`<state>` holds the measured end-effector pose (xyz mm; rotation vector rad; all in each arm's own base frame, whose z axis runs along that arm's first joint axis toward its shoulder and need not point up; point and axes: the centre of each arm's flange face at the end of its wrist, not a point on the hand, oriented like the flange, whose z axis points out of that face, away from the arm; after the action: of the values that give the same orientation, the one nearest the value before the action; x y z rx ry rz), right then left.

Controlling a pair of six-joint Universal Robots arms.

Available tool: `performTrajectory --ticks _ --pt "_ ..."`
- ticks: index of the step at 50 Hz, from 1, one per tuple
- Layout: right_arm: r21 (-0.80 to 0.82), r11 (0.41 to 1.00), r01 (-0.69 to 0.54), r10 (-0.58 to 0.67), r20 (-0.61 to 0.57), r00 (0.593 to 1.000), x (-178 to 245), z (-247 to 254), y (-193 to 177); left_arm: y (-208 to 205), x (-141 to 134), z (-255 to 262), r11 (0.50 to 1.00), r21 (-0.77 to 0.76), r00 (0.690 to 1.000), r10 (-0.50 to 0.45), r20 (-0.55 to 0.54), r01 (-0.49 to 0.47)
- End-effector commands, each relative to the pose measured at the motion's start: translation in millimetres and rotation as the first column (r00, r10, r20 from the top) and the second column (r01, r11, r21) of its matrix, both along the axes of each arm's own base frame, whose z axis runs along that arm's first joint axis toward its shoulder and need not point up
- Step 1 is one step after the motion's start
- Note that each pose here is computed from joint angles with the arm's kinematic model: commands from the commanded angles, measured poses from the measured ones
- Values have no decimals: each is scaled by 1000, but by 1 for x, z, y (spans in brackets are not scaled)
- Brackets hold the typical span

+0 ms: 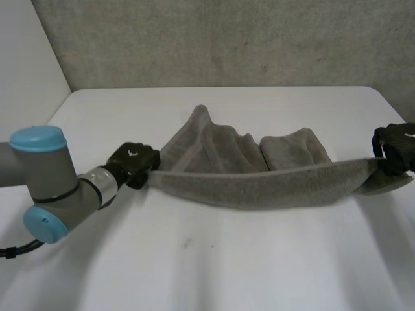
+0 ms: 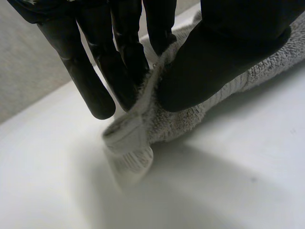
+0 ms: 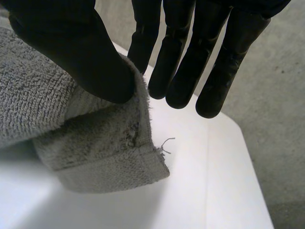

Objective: Fold the towel.

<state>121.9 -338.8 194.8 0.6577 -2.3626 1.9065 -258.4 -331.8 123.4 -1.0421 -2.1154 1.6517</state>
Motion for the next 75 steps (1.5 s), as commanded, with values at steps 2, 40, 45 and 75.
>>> performTrajectory --ticks 2,40,45,75 --pt "-37 999 -17 17 -14 1000 4 56 16 16 19 113 961 -253 993 105 -47 -114" --pt "200 957 -210 277 -417 866 86 58 22 13 50 107 984 -85 974 169 153 -157" --pt "92 969 -229 246 -446 860 113 48 -9 -31 39 107 975 -166 978 170 121 -149" --pt "-454 854 -253 91 -349 933 136 86 -26 -52 35 124 867 -406 943 187 -275 -290"
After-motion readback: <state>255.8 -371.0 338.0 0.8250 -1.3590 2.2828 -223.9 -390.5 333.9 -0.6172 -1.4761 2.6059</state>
